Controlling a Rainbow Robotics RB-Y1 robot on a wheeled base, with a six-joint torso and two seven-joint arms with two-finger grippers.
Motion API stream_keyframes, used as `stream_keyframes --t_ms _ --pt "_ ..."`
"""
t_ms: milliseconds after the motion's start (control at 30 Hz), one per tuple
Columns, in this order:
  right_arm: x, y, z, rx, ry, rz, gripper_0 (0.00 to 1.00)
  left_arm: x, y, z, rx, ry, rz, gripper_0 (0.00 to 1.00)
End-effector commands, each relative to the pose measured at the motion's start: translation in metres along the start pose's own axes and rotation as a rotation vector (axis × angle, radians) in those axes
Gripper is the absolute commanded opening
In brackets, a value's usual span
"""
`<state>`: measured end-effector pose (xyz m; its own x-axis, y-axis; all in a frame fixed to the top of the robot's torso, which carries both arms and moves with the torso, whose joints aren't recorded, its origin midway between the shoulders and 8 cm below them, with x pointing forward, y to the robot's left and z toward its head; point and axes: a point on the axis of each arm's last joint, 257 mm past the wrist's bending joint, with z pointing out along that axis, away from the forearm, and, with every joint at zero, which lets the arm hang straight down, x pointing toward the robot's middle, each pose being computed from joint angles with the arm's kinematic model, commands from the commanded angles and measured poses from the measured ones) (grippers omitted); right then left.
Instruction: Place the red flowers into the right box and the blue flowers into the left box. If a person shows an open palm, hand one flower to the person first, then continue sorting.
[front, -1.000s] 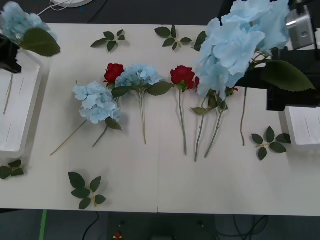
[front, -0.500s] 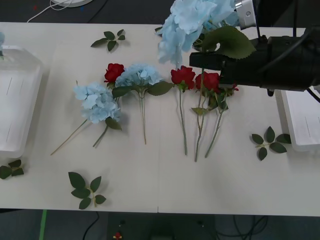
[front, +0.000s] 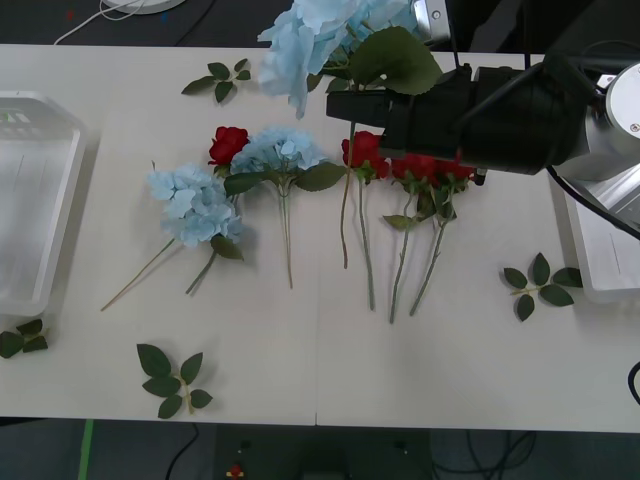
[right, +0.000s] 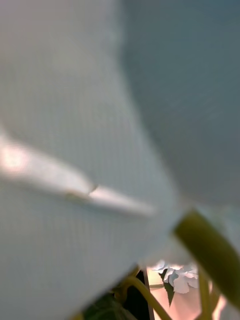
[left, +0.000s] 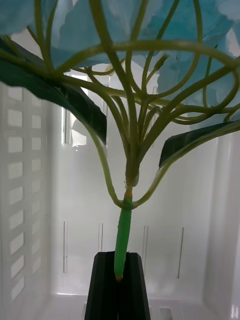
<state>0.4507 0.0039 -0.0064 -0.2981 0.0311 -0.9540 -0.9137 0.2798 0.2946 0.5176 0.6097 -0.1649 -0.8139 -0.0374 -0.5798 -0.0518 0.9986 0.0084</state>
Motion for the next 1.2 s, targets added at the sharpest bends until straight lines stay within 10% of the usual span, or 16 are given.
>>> stream_keyframes --t_ms 33,300,367,400,767,1200 --pt "-0.016 0.020 0.016 -0.049 -0.011 0.010 0.00 0.026 -0.003 0.035 -0.018 -0.005 0.023 0.00" --pt "-0.015 0.025 0.021 -0.064 -0.008 0.023 0.00 0.036 -0.010 0.052 -0.030 0.008 0.044 0.02" --pt "-0.016 0.026 0.022 -0.067 -0.013 0.030 0.00 0.033 -0.016 0.055 -0.015 -0.005 0.032 0.92" --pt "-0.016 0.027 0.022 -0.067 -0.015 0.030 0.00 0.032 -0.015 0.054 -0.016 -0.007 0.031 1.00" --pt "-0.021 0.023 0.022 -0.055 -0.033 0.032 0.00 0.020 -0.033 0.055 0.028 -0.036 0.041 1.00" --pt "-0.023 0.026 0.022 -0.065 -0.043 0.041 0.00 -0.112 -0.177 -0.050 0.414 -0.221 0.161 1.00"
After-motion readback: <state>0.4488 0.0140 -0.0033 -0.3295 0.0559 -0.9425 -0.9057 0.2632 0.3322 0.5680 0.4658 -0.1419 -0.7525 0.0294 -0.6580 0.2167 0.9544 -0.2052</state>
